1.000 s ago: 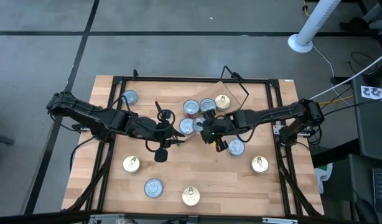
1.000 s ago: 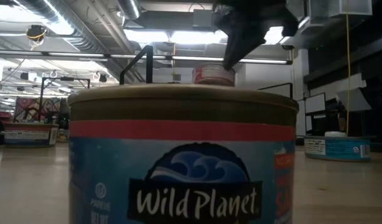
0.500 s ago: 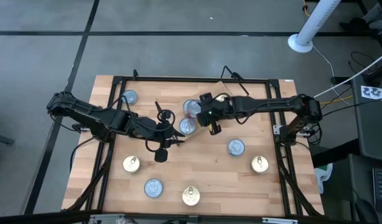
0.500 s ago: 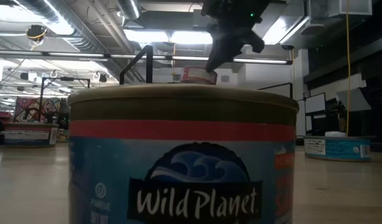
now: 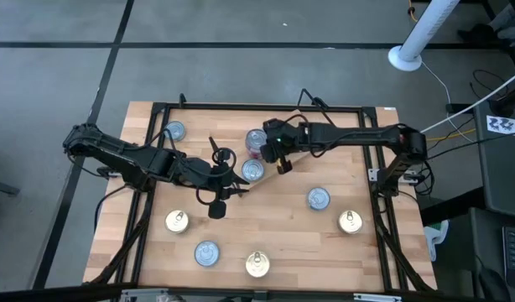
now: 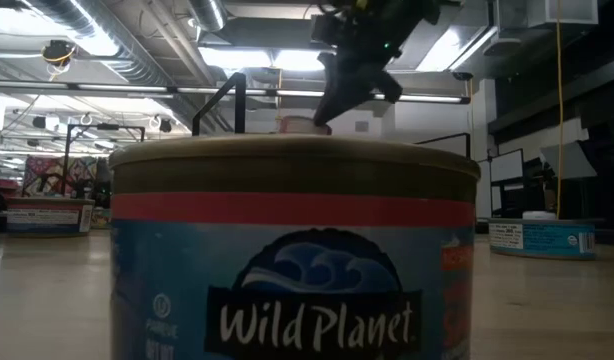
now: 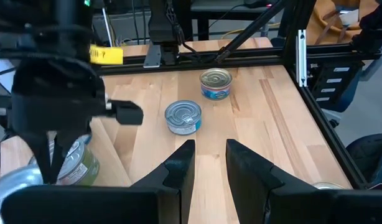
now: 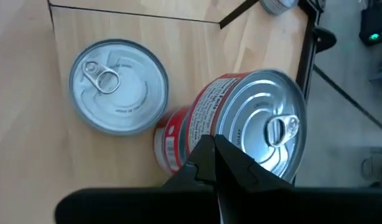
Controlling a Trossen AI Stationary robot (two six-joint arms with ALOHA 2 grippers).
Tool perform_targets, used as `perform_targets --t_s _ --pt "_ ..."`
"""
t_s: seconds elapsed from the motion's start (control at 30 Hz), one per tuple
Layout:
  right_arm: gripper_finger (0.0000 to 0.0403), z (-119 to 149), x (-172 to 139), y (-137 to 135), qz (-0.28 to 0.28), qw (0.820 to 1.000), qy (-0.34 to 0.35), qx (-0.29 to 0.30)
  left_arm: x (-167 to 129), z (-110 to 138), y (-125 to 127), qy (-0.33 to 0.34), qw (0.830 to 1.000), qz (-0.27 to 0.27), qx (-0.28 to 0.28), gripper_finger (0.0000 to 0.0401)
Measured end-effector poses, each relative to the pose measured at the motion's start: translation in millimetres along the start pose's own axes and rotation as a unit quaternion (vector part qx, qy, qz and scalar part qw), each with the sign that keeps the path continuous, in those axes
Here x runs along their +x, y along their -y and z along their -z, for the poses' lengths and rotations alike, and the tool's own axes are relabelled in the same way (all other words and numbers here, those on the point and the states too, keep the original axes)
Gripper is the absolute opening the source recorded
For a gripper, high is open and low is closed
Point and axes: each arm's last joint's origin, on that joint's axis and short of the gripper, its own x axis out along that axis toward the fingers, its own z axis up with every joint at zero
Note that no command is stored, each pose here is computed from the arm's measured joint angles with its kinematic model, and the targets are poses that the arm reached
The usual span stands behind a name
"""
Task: Stack canned seafood by type on shelf
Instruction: Stack the red tuna can on the shelf on top of the other red tuna can
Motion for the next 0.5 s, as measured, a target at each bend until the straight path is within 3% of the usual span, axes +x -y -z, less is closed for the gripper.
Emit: perform_targets --t_s 0.23,0.5 --pt "0.0000 5 22 -5 0.010 0.998 -0.045 -0.034 0 0 0 0.000 1.000 0.000 0.000 0.0086" --pt "0.0000 6 27 -6 0.017 0.997 -0.062 -0.045 0 0 0 0.000 1.000 0.000 0.000 0.0086"
